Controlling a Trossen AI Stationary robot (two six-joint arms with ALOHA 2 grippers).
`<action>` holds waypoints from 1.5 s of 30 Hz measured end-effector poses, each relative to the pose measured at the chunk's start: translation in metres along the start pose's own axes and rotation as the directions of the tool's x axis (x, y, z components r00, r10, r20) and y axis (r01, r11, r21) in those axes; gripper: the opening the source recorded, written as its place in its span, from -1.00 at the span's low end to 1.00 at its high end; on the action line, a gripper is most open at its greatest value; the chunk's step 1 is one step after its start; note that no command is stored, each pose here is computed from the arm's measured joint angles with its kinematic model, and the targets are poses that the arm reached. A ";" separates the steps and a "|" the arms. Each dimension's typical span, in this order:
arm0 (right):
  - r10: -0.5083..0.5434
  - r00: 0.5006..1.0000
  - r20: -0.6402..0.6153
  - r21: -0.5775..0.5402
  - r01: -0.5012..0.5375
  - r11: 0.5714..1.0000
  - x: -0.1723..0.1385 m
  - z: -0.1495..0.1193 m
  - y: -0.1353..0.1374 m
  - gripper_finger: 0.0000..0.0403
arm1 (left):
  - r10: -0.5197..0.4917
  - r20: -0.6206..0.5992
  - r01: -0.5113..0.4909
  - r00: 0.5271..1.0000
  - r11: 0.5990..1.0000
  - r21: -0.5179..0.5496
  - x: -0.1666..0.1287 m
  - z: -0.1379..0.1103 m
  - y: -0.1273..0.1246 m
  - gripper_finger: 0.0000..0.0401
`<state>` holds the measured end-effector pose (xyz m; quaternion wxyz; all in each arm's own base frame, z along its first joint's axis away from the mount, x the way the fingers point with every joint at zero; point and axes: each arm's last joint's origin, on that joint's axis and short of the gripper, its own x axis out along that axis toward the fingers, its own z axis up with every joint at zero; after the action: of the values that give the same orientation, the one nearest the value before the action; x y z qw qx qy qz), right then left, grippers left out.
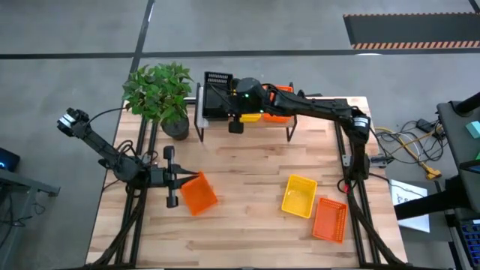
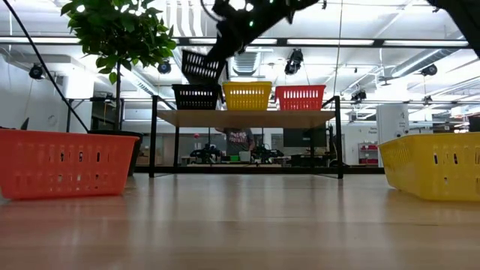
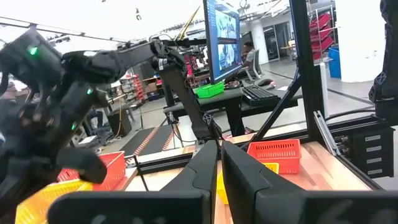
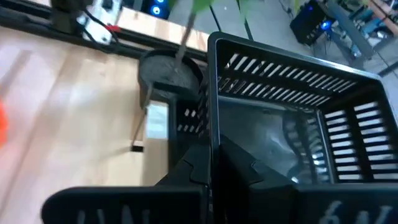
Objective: Stack baskets on shelf by color
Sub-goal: Stack the black bin on top of the other black bins on the shelf
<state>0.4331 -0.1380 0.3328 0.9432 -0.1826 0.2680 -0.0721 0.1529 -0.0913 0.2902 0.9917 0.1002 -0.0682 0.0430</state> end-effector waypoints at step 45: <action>-0.121 0.981 -0.154 -0.099 0.107 0.989 0.016 -0.004 0.017 -0.72 | 0.000 0.000 0.000 1.000 1.000 0.001 0.000 0.000 0.000 -0.96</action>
<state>0.4452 -0.1272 0.3154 0.9038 -0.2339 0.3347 -0.1283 0.1530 -0.0914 0.2901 0.9917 0.1007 -0.0681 0.0429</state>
